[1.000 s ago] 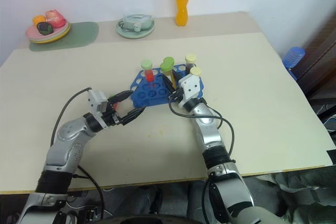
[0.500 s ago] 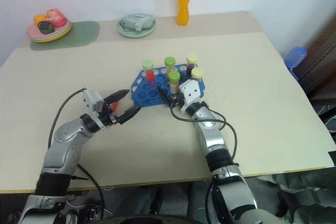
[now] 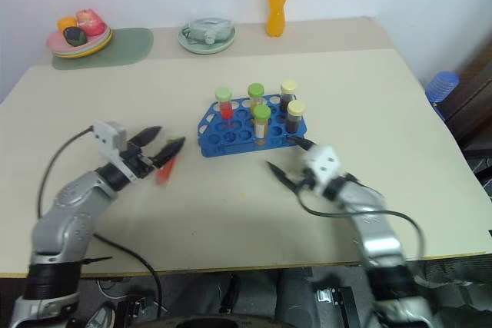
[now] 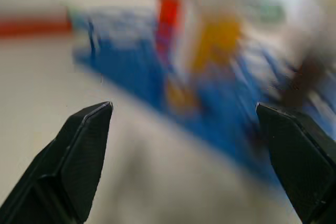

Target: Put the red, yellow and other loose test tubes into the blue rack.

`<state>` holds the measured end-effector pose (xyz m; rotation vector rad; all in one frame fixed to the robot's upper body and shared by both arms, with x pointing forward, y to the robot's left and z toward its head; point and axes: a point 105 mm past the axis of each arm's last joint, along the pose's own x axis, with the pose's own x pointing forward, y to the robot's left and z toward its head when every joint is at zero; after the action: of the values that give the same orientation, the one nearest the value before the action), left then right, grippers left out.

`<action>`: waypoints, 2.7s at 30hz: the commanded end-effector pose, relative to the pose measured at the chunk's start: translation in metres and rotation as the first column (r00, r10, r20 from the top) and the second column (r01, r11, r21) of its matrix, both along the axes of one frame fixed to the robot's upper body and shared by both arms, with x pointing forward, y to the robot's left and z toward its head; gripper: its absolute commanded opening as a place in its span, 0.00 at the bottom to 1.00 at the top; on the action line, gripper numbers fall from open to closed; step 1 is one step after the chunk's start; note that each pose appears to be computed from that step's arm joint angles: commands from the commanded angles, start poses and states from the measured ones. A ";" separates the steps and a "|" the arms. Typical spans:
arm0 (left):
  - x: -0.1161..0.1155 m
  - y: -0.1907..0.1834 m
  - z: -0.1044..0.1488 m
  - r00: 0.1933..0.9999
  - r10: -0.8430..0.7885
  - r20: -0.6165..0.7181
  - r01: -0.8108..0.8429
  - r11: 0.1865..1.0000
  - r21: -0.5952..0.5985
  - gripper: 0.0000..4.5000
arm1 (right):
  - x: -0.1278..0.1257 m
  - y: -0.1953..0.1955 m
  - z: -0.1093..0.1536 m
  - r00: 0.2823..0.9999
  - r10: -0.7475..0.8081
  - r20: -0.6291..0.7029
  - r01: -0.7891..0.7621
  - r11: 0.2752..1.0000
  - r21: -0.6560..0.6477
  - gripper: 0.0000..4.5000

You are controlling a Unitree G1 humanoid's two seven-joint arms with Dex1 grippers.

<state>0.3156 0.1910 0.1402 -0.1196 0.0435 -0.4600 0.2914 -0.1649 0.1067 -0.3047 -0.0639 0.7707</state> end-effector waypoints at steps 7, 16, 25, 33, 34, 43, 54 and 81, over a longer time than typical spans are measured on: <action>0.013 0.001 0.015 0.920 0.172 -0.353 -0.187 0.982 -0.007 0.94 | -0.030 -0.007 0.065 0.971 0.232 0.053 -0.230 0.972 -0.053 0.99; 0.021 -0.011 0.013 0.816 0.098 -0.570 -0.099 0.995 0.029 0.94 | -0.028 0.017 0.079 0.948 0.304 0.093 -0.304 0.952 -0.012 0.99; 0.032 -0.021 0.008 0.756 0.135 -0.640 -0.106 0.991 0.084 0.94 | -0.027 0.030 0.077 0.940 0.328 0.097 -0.329 0.944 0.000 0.99; 0.036 -0.013 -0.004 0.651 0.218 -0.727 -0.105 0.975 0.198 0.94 | -0.027 0.034 0.079 0.938 0.334 0.093 -0.336 0.942 -0.002 0.99; 0.036 -0.012 -0.004 0.641 0.225 -0.734 -0.103 0.973 0.208 0.94 | -0.028 0.034 0.080 0.937 0.337 0.092 -0.338 0.941 -0.001 0.99; 0.035 -0.012 -0.014 0.580 0.264 -0.771 -0.118 0.963 0.240 0.64 | -0.032 0.036 0.080 0.933 0.352 0.075 -0.352 0.936 -0.012 1.00; 0.033 -0.004 -0.010 0.595 0.282 -0.753 -0.168 0.960 0.226 0.21 | -0.029 0.037 0.078 0.934 0.352 0.064 -0.352 0.936 -0.018 1.00; -0.003 -0.068 0.072 0.798 -0.259 0.544 0.188 0.965 0.184 0.21 | -0.021 0.019 0.060 0.962 0.272 0.026 -0.272 0.962 -0.001 1.00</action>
<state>0.3167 0.1281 0.2038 0.1057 -0.4226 -0.6929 0.2728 -0.1431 0.1565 -0.2822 -0.0877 1.0593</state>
